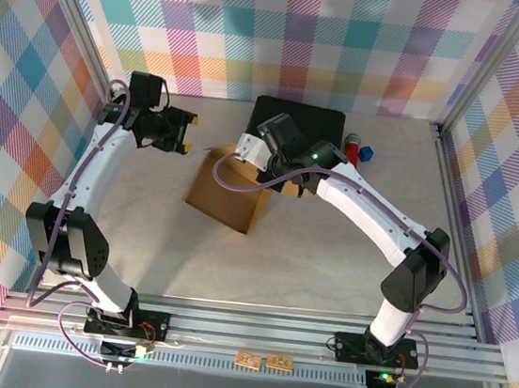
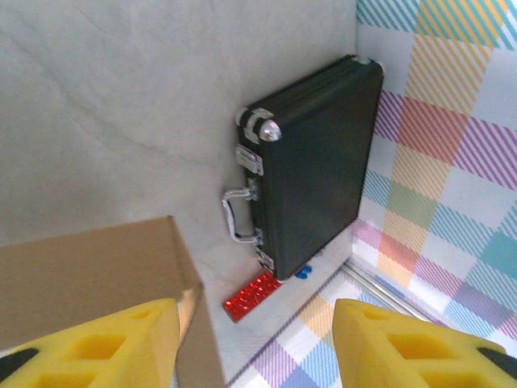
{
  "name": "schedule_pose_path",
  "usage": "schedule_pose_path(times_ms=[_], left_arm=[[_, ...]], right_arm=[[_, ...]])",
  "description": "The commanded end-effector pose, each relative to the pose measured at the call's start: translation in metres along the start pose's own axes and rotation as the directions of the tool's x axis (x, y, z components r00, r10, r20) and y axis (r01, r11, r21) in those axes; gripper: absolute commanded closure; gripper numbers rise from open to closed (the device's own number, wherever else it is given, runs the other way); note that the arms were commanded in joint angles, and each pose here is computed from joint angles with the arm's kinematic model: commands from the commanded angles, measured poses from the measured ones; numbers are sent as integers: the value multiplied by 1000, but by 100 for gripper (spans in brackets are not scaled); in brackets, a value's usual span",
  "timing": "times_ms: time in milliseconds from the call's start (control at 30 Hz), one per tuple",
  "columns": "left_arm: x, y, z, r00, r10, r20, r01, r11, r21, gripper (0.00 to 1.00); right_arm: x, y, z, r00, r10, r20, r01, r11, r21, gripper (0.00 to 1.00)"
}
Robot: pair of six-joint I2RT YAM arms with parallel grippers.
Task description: Fold the paper box
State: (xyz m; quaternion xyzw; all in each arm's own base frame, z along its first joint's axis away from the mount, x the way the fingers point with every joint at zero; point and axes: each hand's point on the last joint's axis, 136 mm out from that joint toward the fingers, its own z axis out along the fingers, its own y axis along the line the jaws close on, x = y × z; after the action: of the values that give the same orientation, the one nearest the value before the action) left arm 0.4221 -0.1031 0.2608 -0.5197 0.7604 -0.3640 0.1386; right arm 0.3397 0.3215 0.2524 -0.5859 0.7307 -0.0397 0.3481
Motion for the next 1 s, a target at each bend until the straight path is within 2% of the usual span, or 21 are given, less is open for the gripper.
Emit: schedule_pose_path(times_ms=[0,100,500,967], left_arm=[[31,-29,-12,995,46,-84,-39,996,84,48],[45,-21,-8,993,41,-114,-33,997,69,48],[67,-11,-5,988,38,-150,-29,998,61,49],[89,5,-1,977,-49,-206,59,997,40,47]], right_arm=[[-15,-3,-3,999,-17,44,17,1000,4,100],[-16,-3,-3,999,-14,48,14,1000,6,100],[-20,-7,1,999,-3,42,2,1000,21,100],[-32,-3,1,998,-34,55,31,998,54,100]])
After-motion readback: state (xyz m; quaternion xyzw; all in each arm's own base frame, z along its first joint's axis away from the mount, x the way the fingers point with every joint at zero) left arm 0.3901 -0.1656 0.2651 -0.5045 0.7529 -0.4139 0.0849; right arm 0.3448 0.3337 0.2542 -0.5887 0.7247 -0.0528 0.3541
